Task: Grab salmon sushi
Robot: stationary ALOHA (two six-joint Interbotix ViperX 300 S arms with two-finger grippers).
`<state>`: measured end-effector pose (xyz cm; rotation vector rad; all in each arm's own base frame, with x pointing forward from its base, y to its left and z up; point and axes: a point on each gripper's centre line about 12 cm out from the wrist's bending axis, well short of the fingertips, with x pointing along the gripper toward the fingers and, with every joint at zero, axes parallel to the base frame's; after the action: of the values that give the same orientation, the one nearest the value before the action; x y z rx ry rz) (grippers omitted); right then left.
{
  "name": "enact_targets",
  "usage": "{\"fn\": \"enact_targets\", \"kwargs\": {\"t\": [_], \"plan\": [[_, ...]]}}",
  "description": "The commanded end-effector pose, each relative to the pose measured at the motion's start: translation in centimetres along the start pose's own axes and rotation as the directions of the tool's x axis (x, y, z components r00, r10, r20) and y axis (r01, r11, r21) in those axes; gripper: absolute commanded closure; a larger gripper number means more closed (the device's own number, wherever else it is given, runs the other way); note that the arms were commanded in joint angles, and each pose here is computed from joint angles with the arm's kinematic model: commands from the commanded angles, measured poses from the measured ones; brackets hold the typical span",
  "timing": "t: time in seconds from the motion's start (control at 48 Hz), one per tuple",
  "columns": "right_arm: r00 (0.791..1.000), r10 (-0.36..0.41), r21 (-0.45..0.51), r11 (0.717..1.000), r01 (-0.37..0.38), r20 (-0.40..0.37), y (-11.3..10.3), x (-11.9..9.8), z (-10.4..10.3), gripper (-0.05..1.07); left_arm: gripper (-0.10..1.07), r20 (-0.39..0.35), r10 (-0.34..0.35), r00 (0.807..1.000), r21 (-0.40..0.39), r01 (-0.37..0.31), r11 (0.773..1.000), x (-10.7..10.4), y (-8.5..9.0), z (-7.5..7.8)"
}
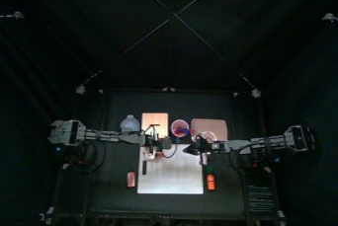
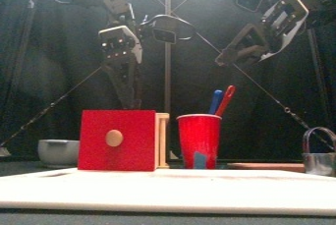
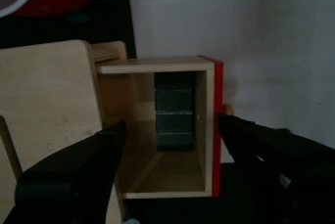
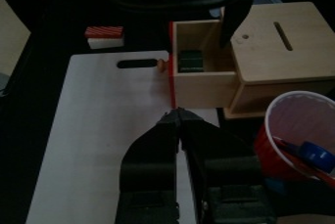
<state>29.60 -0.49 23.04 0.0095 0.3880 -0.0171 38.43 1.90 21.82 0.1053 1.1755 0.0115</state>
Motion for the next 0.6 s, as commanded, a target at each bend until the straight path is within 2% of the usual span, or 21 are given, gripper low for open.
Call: {"fn": "enact_targets", "kwargs": {"t": [0.0,0.167,0.271,0.333,0.417,0.5,0.583], "plan": [[1.000,0.002,-0.001,1.000,-0.002,0.028,0.1,-0.3,0.7,1.00,-0.06,0.101,0.006,0.995,-0.027,-0.004,1.000,-2.3,0.3,0.9],[0.999,0.004,0.000,1.000,-0.004,0.037,0.1,-0.5,1.0,1.00,-0.06,0.190,0.008,0.982,-0.118,0.014,0.993,-3.7,0.2,-0.3],[0.999,0.005,-0.002,1.000,-0.005,0.037,0.1,-0.6,0.9,1.00,-0.05,0.270,0.008,0.963,-0.171,0.039,0.984,-4.6,-0.1,-1.3],[0.999,0.005,-0.002,1.000,-0.005,0.038,0.1,-0.6,0.9,1.00,-0.05,0.338,0.013,0.941,-0.199,0.058,0.978,-5.3,-0.2,-1.9],[0.999,0.005,-0.008,1.000,-0.005,0.037,0.1,-0.6,0.9,1.00,-0.05,0.448,0.023,0.894,-0.234,0.092,0.968,-6.2,-0.3,-2.8],[0.999,0.005,-0.009,1.000,-0.005,0.043,0.2,-0.6,1.1,1.00,-0.05,0.511,0.033,0.859,-0.257,0.116,0.959,-6.5,-0.3,-4.1],[0.999,0.007,-0.012,1.000,-0.007,0.049,0.2,-0.8,1.3,1.00,-0.05,0.554,0.038,0.832,-0.267,0.134,0.954,-6.6,-0.4,-5.5]]}}
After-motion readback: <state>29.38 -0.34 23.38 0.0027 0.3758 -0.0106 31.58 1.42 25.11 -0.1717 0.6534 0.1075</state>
